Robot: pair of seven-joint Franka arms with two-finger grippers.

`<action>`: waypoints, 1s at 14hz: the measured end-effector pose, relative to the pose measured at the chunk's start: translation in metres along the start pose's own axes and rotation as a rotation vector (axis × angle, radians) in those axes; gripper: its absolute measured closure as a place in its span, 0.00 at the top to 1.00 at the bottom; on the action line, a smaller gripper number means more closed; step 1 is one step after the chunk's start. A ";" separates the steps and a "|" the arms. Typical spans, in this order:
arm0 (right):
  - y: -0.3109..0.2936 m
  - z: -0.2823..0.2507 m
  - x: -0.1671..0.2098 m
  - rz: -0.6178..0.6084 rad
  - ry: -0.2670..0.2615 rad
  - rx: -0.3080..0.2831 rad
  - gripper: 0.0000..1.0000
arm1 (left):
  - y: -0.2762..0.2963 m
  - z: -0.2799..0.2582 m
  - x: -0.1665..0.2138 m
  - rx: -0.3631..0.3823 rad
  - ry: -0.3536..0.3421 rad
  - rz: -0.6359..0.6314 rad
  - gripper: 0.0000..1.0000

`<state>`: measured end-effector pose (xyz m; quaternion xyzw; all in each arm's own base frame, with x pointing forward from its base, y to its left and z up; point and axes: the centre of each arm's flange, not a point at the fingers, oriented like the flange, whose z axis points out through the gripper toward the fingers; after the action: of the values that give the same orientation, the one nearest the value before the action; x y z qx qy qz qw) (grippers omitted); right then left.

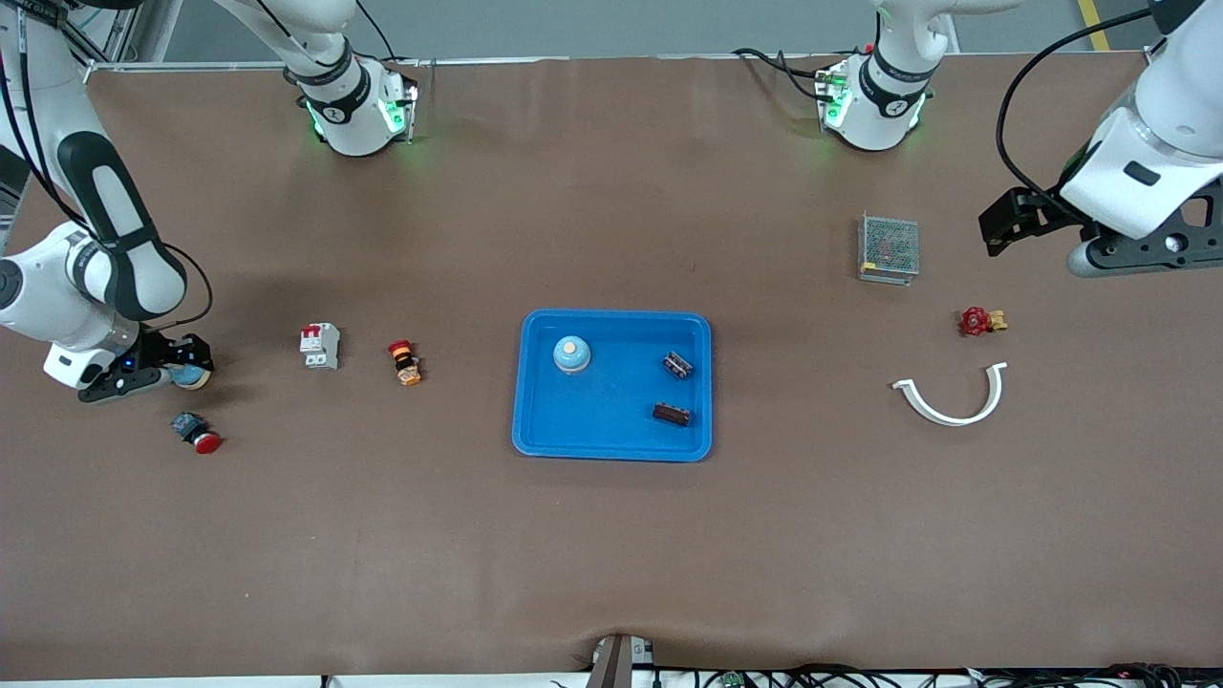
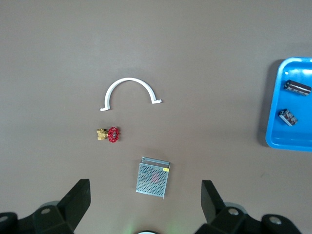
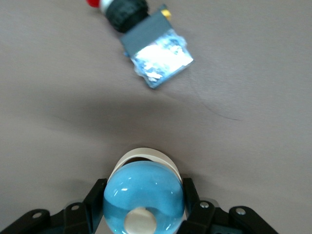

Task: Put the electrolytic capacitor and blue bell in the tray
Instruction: 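Return the left arm to rest while the right gripper lifts the second bell, then carry the second blue bell over the tray with the right gripper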

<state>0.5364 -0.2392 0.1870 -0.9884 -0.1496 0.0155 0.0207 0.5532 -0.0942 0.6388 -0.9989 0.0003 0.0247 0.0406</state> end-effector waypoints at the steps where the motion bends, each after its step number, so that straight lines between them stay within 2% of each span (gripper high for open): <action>1: -0.001 -0.015 0.010 0.013 -0.029 0.037 0.67 | -0.012 -0.001 0.001 -0.029 -0.003 0.010 1.00; 3: -0.004 -0.054 0.034 0.039 -0.068 0.085 0.67 | -0.031 -0.006 -0.001 -0.051 0.004 0.014 1.00; 8: -0.038 -0.125 0.085 0.152 -0.091 0.096 0.67 | -0.034 -0.016 -0.009 -0.052 0.020 0.015 1.00; 11: -0.096 -0.146 0.125 0.325 -0.112 0.113 0.67 | -0.037 -0.019 -0.011 -0.053 0.025 0.011 1.00; 14: -0.186 -0.154 0.167 0.546 -0.121 0.143 0.67 | -0.041 -0.019 -0.011 -0.054 0.036 0.002 1.00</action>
<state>0.6470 -0.0173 0.3455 -0.9854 0.1226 0.0901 0.0766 0.5434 -0.0544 0.6618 -0.9999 0.0014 0.0067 0.0136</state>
